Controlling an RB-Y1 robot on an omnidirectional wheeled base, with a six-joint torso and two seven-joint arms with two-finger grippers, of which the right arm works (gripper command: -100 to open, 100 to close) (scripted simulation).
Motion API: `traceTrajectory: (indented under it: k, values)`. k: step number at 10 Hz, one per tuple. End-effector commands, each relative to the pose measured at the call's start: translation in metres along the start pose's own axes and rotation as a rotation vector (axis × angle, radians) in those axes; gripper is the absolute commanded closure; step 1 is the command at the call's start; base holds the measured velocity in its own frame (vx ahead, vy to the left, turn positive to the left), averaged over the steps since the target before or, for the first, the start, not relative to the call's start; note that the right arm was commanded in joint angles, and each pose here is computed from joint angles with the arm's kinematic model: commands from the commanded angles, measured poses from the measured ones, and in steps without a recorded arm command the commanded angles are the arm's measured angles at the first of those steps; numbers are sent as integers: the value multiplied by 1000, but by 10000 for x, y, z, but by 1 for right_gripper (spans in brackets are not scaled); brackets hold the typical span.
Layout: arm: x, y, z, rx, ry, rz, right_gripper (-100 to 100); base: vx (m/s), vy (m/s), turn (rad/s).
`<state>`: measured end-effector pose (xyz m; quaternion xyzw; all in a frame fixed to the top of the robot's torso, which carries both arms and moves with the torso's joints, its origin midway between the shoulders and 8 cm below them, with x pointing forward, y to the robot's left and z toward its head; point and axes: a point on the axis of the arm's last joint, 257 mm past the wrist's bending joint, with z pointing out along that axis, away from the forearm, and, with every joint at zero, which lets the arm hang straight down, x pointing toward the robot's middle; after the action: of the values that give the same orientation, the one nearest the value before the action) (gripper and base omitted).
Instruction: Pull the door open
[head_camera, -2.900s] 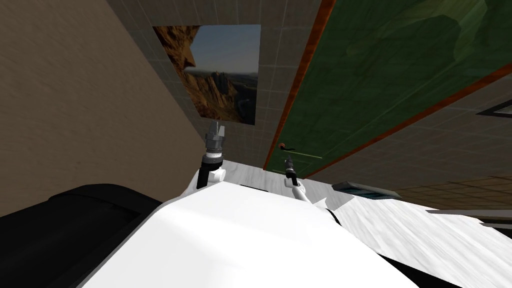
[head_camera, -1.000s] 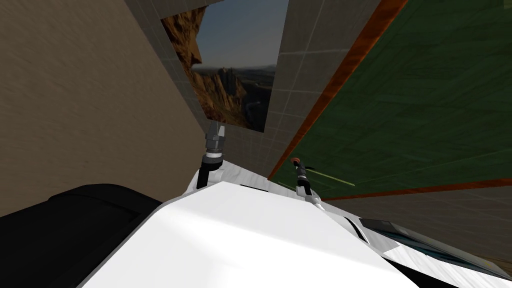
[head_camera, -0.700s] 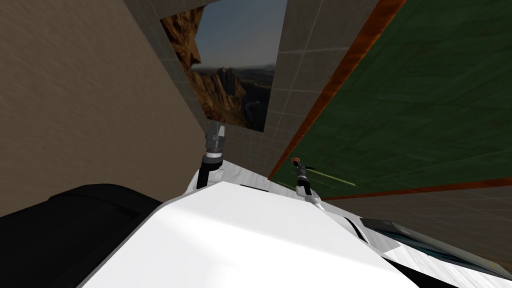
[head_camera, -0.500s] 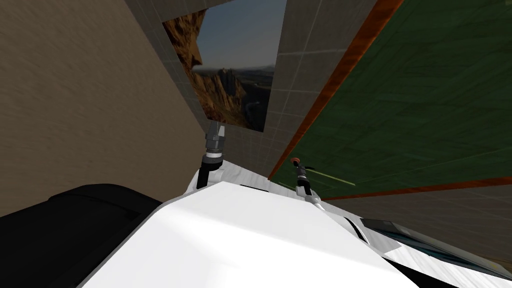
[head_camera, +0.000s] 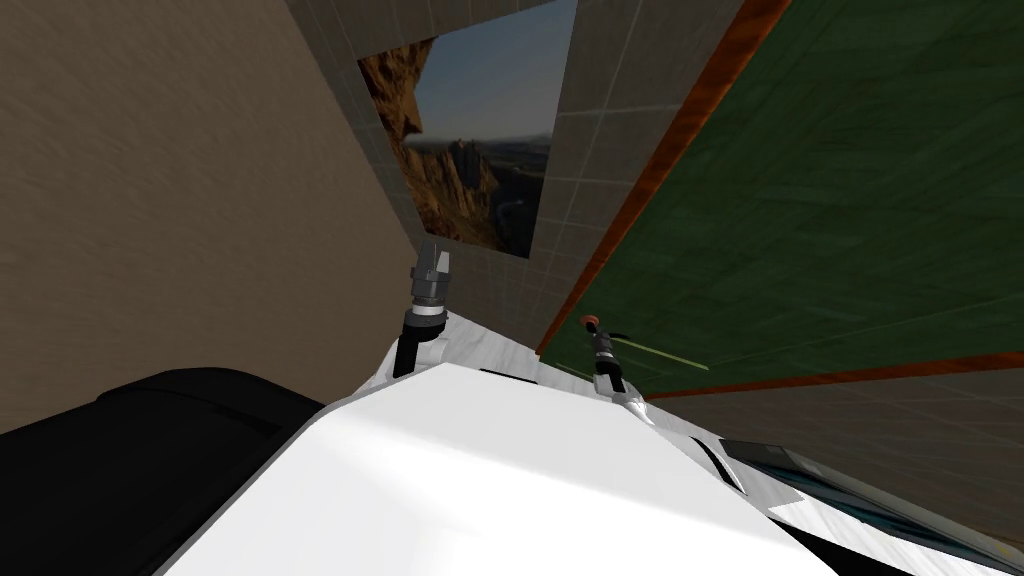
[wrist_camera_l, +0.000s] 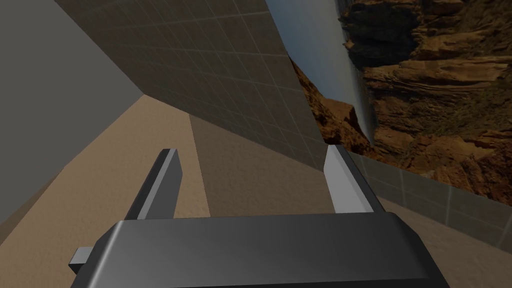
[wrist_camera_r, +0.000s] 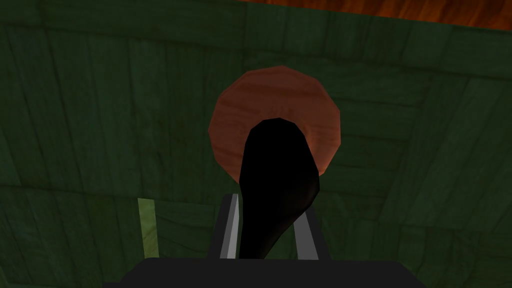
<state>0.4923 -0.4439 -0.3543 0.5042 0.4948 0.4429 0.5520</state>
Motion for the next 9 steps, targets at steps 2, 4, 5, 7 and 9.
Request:
traceTrajectory:
  k: [2, 4, 5, 7, 9]
  values:
    - [4, -4, -62, -3, 36, -2, 100, -223, -72, 114]
    - [28, 0, -95, -5, 62, -2, 100, -189, -63, 96]
    - [40, 0, -114, -6, 76, -2, 100, -204, -53, 104]
    - [83, -25, -159, -4, 96, 1, 100, -115, -24, 50]
    - [97, -14, -200, -9, 120, -1, 100, -204, -87, 78]
